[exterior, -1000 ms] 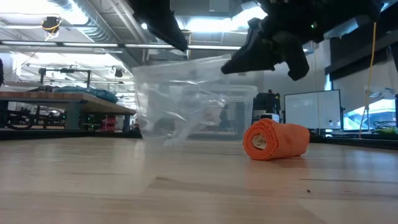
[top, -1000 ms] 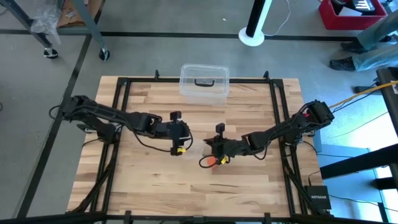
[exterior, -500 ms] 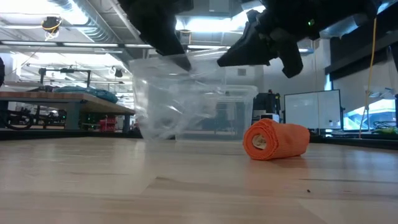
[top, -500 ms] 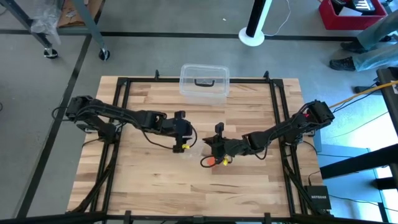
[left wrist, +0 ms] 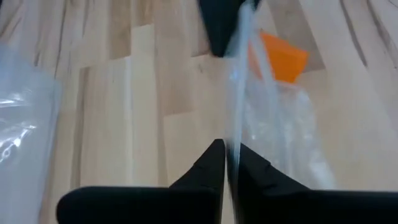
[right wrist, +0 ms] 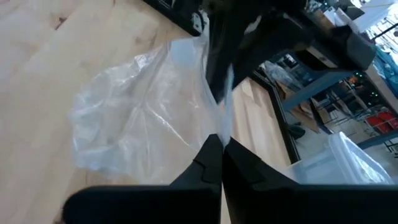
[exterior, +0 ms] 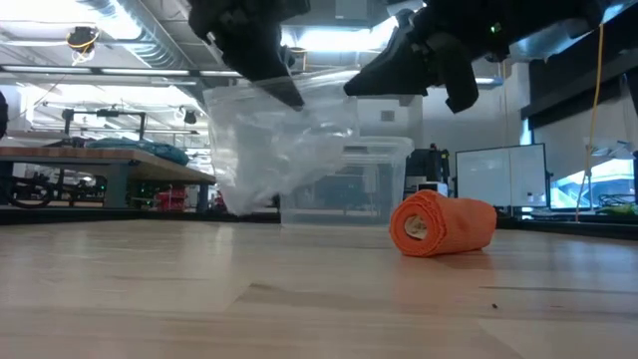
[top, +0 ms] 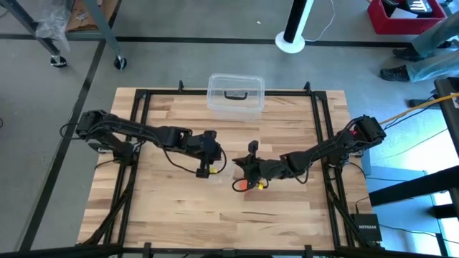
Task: Roll bandage
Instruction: Open the zip bag
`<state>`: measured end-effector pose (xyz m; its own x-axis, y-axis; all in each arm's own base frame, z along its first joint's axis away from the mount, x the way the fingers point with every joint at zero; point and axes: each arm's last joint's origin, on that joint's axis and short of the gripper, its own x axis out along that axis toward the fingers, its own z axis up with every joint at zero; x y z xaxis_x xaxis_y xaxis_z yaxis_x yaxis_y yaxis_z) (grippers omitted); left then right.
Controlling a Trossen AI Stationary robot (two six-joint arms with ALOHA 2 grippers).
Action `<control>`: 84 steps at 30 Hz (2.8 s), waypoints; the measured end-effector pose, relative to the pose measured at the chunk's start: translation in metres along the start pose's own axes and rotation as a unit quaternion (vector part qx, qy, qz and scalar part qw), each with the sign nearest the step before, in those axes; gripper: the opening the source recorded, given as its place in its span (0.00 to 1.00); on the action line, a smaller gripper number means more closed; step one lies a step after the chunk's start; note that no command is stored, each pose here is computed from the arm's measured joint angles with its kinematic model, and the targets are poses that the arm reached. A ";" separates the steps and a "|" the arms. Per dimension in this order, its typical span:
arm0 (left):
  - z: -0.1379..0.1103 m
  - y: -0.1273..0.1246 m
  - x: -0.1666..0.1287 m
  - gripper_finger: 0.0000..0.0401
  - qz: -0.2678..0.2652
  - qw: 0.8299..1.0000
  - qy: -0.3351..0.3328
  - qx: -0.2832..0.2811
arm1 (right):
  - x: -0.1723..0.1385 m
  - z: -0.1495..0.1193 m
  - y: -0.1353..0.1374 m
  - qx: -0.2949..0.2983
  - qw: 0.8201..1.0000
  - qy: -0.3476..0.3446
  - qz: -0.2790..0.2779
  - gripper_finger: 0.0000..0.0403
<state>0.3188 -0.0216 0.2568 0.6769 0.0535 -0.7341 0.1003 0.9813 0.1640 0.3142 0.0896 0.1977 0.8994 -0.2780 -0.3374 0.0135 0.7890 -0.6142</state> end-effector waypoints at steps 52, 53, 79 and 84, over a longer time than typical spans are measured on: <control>-0.055 0.043 -0.060 0.00 0.073 0.981 -0.144 -0.111 | -0.001 -0.010 -0.003 0.005 0.992 0.083 -0.092 0.51; -0.055 0.044 -0.060 0.00 0.077 0.981 -0.143 -0.109 | -0.001 -0.010 -0.003 0.009 0.993 0.078 -0.092 0.51; -0.059 0.043 -0.058 0.00 0.083 0.983 -0.119 -0.110 | 0.007 0.049 -0.035 0.038 0.997 0.005 -0.067 0.51; -0.059 0.043 -0.058 0.00 0.083 0.983 -0.118 -0.112 | 0.017 0.053 -0.046 0.065 0.997 0.016 -0.038 0.51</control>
<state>0.2403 0.0287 0.2676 0.8238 0.1980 -0.5312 -0.1708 0.9802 0.1006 0.3520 0.0776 0.2576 0.8798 -0.3541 -0.3171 0.1383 0.8289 -0.5420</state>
